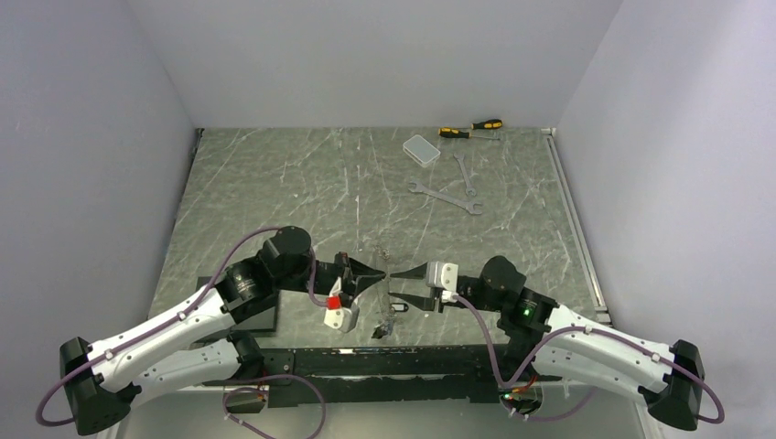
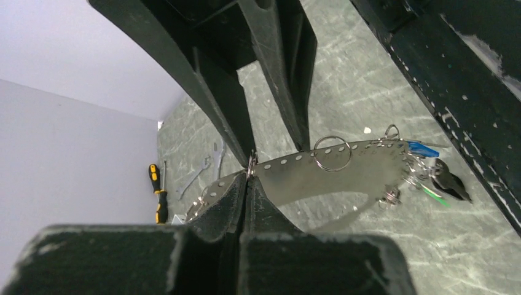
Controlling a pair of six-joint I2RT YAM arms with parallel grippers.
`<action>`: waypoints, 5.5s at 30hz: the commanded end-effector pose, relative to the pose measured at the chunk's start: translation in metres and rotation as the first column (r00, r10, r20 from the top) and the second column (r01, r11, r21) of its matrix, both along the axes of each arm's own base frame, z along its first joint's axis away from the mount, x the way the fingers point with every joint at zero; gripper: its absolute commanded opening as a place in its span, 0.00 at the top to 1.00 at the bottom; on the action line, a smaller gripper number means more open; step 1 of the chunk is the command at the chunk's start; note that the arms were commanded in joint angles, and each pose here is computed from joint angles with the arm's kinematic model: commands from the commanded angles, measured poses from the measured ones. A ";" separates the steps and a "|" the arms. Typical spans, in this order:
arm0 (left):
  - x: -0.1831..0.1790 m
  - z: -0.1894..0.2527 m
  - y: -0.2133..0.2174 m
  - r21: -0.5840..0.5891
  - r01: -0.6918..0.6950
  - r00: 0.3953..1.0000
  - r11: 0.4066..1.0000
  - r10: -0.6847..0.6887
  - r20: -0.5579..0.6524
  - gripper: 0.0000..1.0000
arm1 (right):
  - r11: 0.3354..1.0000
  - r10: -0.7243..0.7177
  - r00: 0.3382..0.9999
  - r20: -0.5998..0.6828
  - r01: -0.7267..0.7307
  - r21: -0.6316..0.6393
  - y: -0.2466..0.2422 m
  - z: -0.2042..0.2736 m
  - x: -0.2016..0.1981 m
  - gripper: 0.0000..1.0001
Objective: Put the keys on the keyring
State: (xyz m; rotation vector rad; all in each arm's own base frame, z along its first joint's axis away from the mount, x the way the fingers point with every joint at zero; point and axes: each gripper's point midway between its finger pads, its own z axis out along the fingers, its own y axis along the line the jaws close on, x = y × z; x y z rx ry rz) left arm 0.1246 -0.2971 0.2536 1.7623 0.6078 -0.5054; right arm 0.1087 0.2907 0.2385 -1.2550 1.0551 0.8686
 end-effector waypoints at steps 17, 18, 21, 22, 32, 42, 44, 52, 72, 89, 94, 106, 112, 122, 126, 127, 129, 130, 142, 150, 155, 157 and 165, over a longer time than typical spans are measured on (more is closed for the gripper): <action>0.003 0.068 -0.016 -0.236 -0.130 0.953 0.963 0.055 -0.299 1.00 | 0.994 -0.036 0.994 0.099 0.025 0.106 -0.006 0.054 0.002 0.62; 0.004 0.069 -0.016 -0.239 -0.144 0.946 0.960 0.063 -0.319 1.00 | 0.993 -0.048 0.994 0.099 0.037 0.110 -0.007 0.055 0.004 0.62; 0.005 0.071 -0.017 -0.221 -0.170 0.924 0.960 0.077 -0.375 1.00 | 0.991 -0.081 0.992 0.096 0.070 0.113 -0.011 0.058 0.009 0.62; 0.006 0.073 -0.017 -0.219 -0.186 0.915 0.958 0.087 -0.395 1.00 | 0.990 -0.089 0.991 0.097 0.078 0.113 -0.012 0.058 0.010 0.62; 0.008 0.088 -0.008 -0.324 -0.268 0.840 0.907 0.056 -0.539 1.00 | 0.986 -0.122 0.989 0.088 0.110 0.127 -0.016 0.063 0.014 0.62; -0.014 0.095 0.002 -0.457 -0.180 0.877 0.871 -0.069 -0.476 1.00 | 0.968 -0.105 0.991 0.087 0.082 0.238 -0.021 0.090 0.005 0.62; -0.015 0.094 0.002 -0.469 -0.180 0.871 0.865 -0.081 -0.484 1.00 | 0.967 -0.087 0.993 0.085 0.064 0.247 -0.021 0.094 0.001 0.62; -0.019 0.100 0.001 -0.521 -0.169 0.850 0.836 -0.144 -0.507 1.00 | 0.964 -0.003 0.998 0.070 -0.016 0.264 -0.015 0.105 -0.012 0.62; -0.027 0.098 -0.004 -0.515 -0.114 0.840 0.849 -0.194 -0.506 1.00 | 0.953 0.045 0.997 0.065 -0.063 0.296 -0.011 0.127 -0.020 0.63; -0.007 0.095 0.006 -0.437 -0.275 0.812 0.857 -0.036 -0.582 1.00 | 0.952 -0.136 0.988 -0.071 0.150 0.266 -0.027 0.117 0.009 0.59; 0.006 0.094 0.020 -0.330 -0.407 0.757 0.852 0.112 -0.644 1.00 | 0.912 -0.312 0.913 -0.262 0.365 0.189 -0.046 0.091 0.034 0.57; 0.036 0.071 0.079 -0.132 -0.705 0.579 0.697 0.458 -0.674 1.00 | 0.899 -0.435 0.734 -0.521 0.384 -0.210 -0.035 -0.026 0.031 0.59; 0.034 0.058 0.084 -0.101 -0.719 0.545 0.687 0.468 -0.696 1.00 | 0.923 -0.384 0.789 -0.480 0.326 -0.203 -0.014 -0.058 0.033 0.60; 0.046 0.050 0.092 -0.012 -0.790 0.426 0.613 0.535 -0.730 1.00 | 0.914 -0.381 0.857 -0.346 0.293 -0.281 0.016 -0.112 0.041 0.66; 0.049 0.051 0.097 -0.020 -0.806 0.418 0.591 0.546 -0.726 1.00 | 0.911 -0.360 0.879 -0.312 0.259 -0.322 0.021 -0.128 0.037 0.68; 0.050 0.052 0.099 -0.028 -0.812 0.417 0.584 0.546 -0.727 1.00 | 0.909 -0.357 0.880 -0.312 0.251 -0.333 0.021 -0.133 0.036 0.68; 0.052 0.053 0.103 -0.038 -0.823 0.413 0.567 0.550 -0.726 1.00 | 0.903 -0.355 0.881 -0.313 0.236 -0.359 0.022 -0.145 0.034 0.68; 0.053 0.054 0.106 -0.042 -0.830 0.407 0.556 0.553 -0.727 1.00 | 0.900 -0.354 0.880 -0.316 0.229 -0.371 0.022 -0.150 0.033 0.68; 0.061 0.053 0.113 -0.043 -0.860 0.375 0.509 0.572 -0.730 1.00 | 0.847 -0.393 0.865 -0.312 0.208 -0.489 0.026 -0.192 0.028 0.68; 0.062 0.052 0.114 -0.039 -0.862 0.370 0.505 0.576 -0.729 1.00 | 0.835 -0.398 0.868 -0.298 0.207 -0.511 0.029 -0.202 0.030 0.68; 0.063 0.051 0.114 -0.036 -0.864 0.367 0.503 0.578 -0.729 1.00 | 0.814 -0.430 0.863 -0.265 0.243 -0.528 0.029 -0.205 0.038 0.71; 0.063 0.051 0.115 -0.035 -0.864 0.366 0.502 0.578 -0.729 1.00 | 0.807 -0.439 0.862 -0.254 0.254 -0.533 0.028 -0.205 0.040 0.73; 0.064 0.051 0.115 -0.035 -0.863 0.367 0.504 0.577 -0.730 1.00 | 0.801 -0.463 0.855 -0.235 0.290 -0.523 0.024 -0.194 0.045 0.72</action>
